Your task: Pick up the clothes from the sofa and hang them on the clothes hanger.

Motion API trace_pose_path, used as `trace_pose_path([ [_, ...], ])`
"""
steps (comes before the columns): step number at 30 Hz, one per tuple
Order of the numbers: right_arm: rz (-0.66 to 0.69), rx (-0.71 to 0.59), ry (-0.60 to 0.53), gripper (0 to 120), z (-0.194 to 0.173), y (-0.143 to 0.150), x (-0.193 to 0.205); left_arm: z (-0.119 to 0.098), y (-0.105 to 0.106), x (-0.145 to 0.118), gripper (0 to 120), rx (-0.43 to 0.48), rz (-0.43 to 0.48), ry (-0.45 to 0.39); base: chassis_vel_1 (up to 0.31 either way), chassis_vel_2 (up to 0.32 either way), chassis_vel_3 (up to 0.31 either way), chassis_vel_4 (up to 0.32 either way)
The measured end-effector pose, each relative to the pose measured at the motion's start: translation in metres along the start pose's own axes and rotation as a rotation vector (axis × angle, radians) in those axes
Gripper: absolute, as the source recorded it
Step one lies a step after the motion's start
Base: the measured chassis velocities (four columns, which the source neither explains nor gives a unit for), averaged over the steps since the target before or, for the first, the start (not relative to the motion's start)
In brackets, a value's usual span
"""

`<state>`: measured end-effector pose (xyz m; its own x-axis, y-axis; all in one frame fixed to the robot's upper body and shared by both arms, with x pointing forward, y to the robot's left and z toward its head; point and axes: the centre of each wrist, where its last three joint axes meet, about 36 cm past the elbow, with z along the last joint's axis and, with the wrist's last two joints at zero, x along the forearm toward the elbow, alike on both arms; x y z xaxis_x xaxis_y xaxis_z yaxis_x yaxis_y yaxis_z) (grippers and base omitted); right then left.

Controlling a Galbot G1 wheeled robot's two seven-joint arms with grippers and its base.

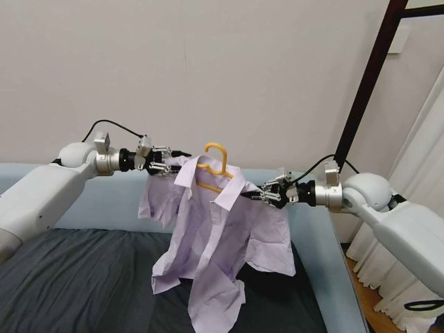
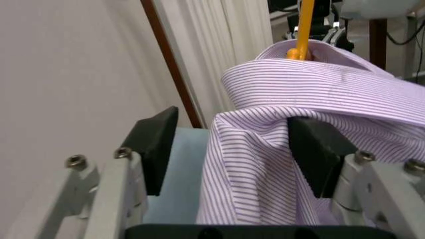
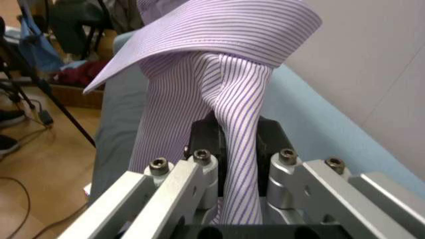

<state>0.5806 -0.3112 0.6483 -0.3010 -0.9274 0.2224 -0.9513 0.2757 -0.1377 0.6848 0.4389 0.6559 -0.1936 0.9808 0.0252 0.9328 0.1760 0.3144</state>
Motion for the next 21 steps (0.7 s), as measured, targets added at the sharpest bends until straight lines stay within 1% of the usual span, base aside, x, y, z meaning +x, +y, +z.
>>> trace_pose_path([
  [2, 0.008, -0.016, -0.009, 8, -0.016, 0.001, 0.012, 0.001, -0.006, 0.013, 76, 0.014, -0.023, -0.039, 0.000, 0.000, 0.000, 0.000],
  [3, 0.008, -0.016, -0.009, 8, -0.016, 0.001, 0.012, 0.001, -0.006, 0.013, 76, 0.014, -0.023, -0.039, 0.000, 0.000, 0.000, 0.000],
  [5, 0.019, -0.011, 0.003, 8, -0.028, 0.001, 0.021, 0.002, -0.011, 0.022, 84, 0.029, -0.047, -0.088, 0.000, 0.000, 0.000, 0.000],
  [6, 0.027, -0.003, 0.014, 8, -0.034, 0.000, 0.027, 0.003, -0.014, 0.026, 90, 0.039, -0.068, -0.131, 0.000, 0.000, 0.000, 0.000],
  [7, 0.035, 0.005, 0.022, 8, -0.041, 0.000, 0.032, 0.003, -0.017, 0.029, 93, 0.048, -0.088, -0.167, 0.000, 0.000, 0.000, 0.000],
  [8, 0.035, 0.005, 0.022, 8, -0.041, 0.000, 0.032, 0.003, -0.017, 0.029, 93, 0.048, -0.088, -0.167, 0.000, 0.000, 0.000, 0.000],
  [9, 0.043, 0.015, 0.024, 8, -0.049, -0.002, 0.037, 0.005, -0.021, 0.031, 98, 0.057, -0.112, -0.211, 0.000, 0.000, 0.000, 0.000],
  [12, 0.059, 0.045, 0.018, 8, -0.072, -0.004, 0.045, 0.005, -0.031, 0.038, 100, 0.069, -0.160, -0.292, 0.000, 0.000, 0.000, 0.000],
  [13, 0.059, 0.045, 0.018, 8, -0.072, -0.004, 0.045, 0.005, -0.031, 0.038, 100, 0.069, -0.160, -0.292, 0.000, 0.000, 0.000, 0.000],
  [15, 0.073, 0.057, 0.008, 8, -0.084, -0.006, 0.049, 0.004, -0.041, 0.042, 100, 0.091, -0.174, -0.321, 0.000, 0.000, 0.000, 0.000],
  [17, 0.079, 0.053, -0.005, 8, -0.089, -0.006, 0.048, 0.007, -0.056, 0.043, 100, 0.118, -0.181, -0.328, 0.000, 0.000, 0.000, 0.000],
  [18, 0.079, 0.053, -0.005, 8, -0.089, -0.006, 0.048, 0.007, -0.056, 0.043, 100, 0.118, -0.181, -0.328, 0.000, 0.000, 0.000, 0.000],
  [20, 0.079, 0.046, -0.014, 8, -0.089, -0.006, 0.047, 0.010, -0.065, 0.043, 100, 0.130, -0.187, -0.320, 0.000, 0.000, 0.000, 0.000],
  [21, 0.080, 0.035, -0.022, 8, -0.087, -0.006, 0.046, 0.013, -0.074, 0.042, 100, 0.137, -0.187, -0.311, 0.000, 0.000, 0.000, 0.000],
])
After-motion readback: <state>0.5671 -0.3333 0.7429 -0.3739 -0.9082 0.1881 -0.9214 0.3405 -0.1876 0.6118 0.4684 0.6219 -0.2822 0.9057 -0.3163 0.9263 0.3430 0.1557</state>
